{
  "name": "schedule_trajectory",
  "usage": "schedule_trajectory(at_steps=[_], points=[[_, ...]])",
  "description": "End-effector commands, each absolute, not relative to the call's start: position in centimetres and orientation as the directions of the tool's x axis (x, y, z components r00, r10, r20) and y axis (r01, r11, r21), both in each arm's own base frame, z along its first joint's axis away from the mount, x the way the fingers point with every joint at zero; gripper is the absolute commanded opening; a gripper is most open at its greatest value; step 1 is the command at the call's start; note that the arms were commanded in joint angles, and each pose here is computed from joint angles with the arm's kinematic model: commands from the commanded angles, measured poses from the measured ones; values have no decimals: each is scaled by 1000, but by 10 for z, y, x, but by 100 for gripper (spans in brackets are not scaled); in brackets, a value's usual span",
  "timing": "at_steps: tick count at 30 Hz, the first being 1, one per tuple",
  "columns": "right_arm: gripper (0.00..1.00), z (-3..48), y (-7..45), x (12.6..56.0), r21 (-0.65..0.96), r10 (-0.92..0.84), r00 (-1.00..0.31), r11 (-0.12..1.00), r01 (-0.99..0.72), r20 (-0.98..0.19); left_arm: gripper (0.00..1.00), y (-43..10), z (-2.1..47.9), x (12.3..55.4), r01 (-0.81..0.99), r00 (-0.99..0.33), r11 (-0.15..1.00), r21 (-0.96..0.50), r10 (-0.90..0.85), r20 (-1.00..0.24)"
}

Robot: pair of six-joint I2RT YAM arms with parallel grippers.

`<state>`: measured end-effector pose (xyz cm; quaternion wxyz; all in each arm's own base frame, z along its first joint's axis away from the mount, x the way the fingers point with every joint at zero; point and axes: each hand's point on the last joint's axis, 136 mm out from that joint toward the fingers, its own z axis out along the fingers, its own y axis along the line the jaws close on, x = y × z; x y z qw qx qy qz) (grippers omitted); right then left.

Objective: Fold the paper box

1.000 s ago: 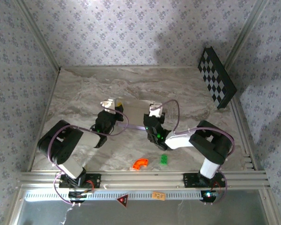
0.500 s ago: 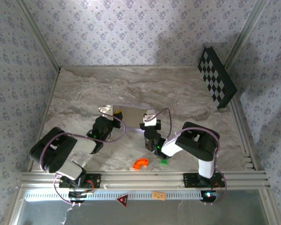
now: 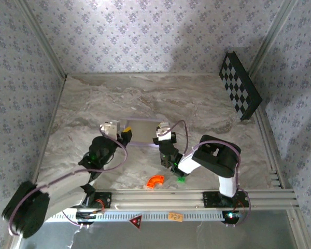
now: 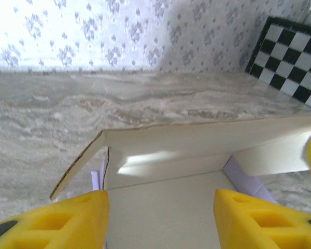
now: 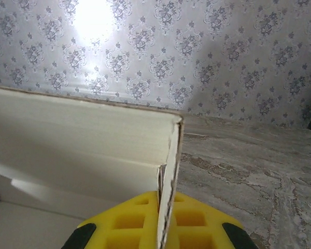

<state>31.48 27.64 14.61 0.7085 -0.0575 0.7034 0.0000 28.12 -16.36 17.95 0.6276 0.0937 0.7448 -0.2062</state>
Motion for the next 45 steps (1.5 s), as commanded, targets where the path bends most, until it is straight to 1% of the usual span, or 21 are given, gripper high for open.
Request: schedule_trajectory(at_steps=[1,5,8,11,15,20,24,31,35,36,38,40,43,45], points=[[0,135,270,317,-145,-145,-2,986,-79,-989,58,-158,186,269,414,-192,901,-129,-52,-980],[0,135,269,320,-168,-169,0,982,-90,-986,60,-146,215,262,402,-128,910,-100,-52,-990],[0,135,265,324,-195,-196,2,976,-96,-981,60,-144,231,264,395,-121,914,-86,-40,-992],[1,137,259,332,-214,-215,7,971,-106,-977,60,-150,243,270,405,-161,912,-67,-2,-987],[3,142,257,340,-260,-259,28,957,-128,-966,60,-170,262,280,465,-208,883,-58,45,-977],[4,140,249,347,-256,-256,22,958,-127,-967,60,-193,281,296,518,-277,854,-42,121,-953],[10,134,250,344,-254,-255,9,957,-142,-967,60,-210,275,311,558,-367,828,-61,180,-912],[23,134,254,332,-224,-227,-1,962,-156,-974,59,-225,245,334,580,-499,795,-175,178,-848],[33,134,248,317,-217,-222,-13,963,-159,-975,59,-223,232,338,567,-536,799,-202,172,-827],[38,134,245,313,-215,-221,-18,964,-158,-975,59,-223,229,338,563,-543,800,-207,169,-822],[43,134,237,306,-221,-227,-26,965,-142,-974,59,-223,223,338,558,-560,800,-221,166,-812],[46,135,223,300,-216,-221,-37,970,-114,-975,59,-224,218,336,556,-573,797,-236,162,-803],[46,137,200,295,-203,-208,-71,977,-67,-975,59,-225,209,335,552,-589,794,-254,156,-793],[46,136,188,296,-176,-182,-118,982,-61,-976,59,-225,202,333,546,-608,793,-270,153,-779]])
